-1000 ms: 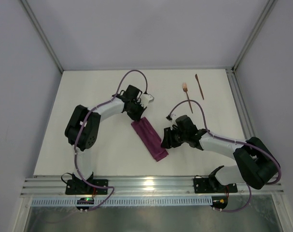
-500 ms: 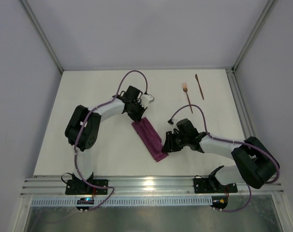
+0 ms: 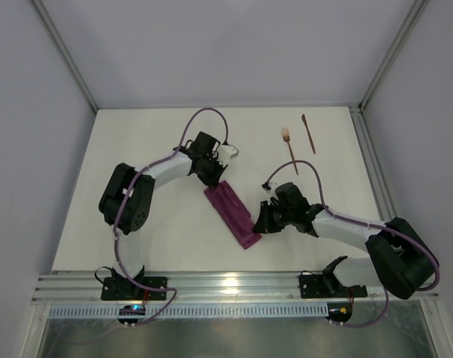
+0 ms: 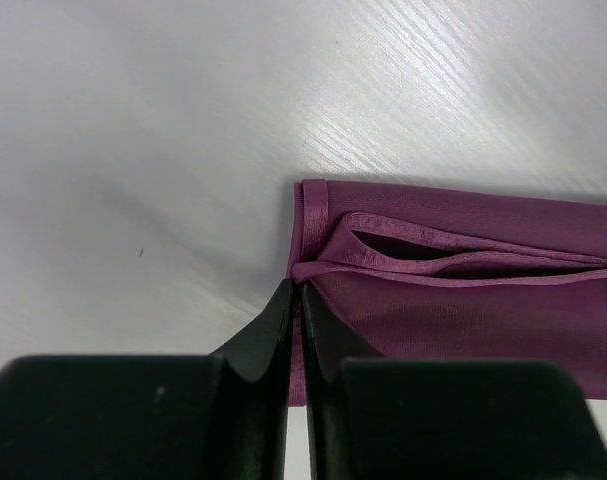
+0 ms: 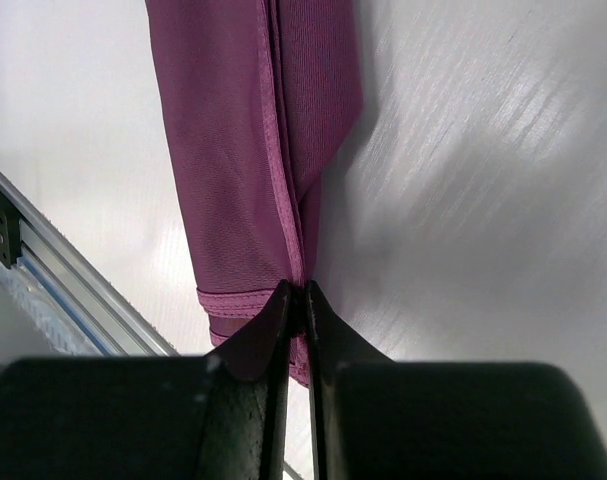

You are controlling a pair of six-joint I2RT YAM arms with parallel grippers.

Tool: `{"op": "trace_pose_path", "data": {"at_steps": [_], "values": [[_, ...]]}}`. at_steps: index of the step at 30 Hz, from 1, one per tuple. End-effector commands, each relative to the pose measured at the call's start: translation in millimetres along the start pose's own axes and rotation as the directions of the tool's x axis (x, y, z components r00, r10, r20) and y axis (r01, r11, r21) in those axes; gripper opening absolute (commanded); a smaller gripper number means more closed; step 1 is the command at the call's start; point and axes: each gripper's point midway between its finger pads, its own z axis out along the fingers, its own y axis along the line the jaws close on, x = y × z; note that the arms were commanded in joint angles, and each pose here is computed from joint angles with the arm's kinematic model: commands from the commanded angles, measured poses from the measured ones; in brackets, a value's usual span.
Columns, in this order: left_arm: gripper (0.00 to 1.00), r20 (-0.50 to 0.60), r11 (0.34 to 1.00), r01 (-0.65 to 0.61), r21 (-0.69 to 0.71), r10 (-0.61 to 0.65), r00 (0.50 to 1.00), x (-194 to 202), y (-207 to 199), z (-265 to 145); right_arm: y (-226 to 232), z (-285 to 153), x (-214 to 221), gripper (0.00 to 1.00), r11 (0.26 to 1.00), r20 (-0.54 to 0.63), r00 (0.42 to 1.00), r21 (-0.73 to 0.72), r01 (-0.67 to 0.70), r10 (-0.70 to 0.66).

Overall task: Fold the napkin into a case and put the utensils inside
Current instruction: Smooth out the smaller rectangle-folded napkin at the center of the board.

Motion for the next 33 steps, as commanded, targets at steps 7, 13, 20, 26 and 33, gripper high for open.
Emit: {"op": "trace_pose_path", "data": {"at_steps": [7,13,20,26,33], "values": [[0.08,0.060,1.000,-0.025,-0.007,0.025,0.998,-18,-3,-14,13,-9,-23,0.20,1.000,0.065,0.998,-0.010,0.014,-0.014],[0.07,0.060,1.000,-0.023,-0.009,0.024,0.998,-18,-2,-14,18,-12,-25,0.28,0.999,0.078,0.997,-0.033,0.011,-0.008],[0.07,0.061,1.000,-0.024,-0.010,0.024,0.998,-19,-2,-14,26,-22,-32,0.29,0.999,0.113,0.993,-0.047,0.025,-0.020],[0.07,0.061,1.000,-0.025,-0.008,0.026,0.998,-19,-2,-14,29,-18,-27,0.29,0.997,0.098,0.995,-0.079,0.016,-0.008],[0.07,0.059,1.000,-0.025,-0.006,0.025,0.998,-17,-3,-13,17,-2,-18,0.29,0.998,0.052,0.999,-0.056,-0.009,0.012]]}}
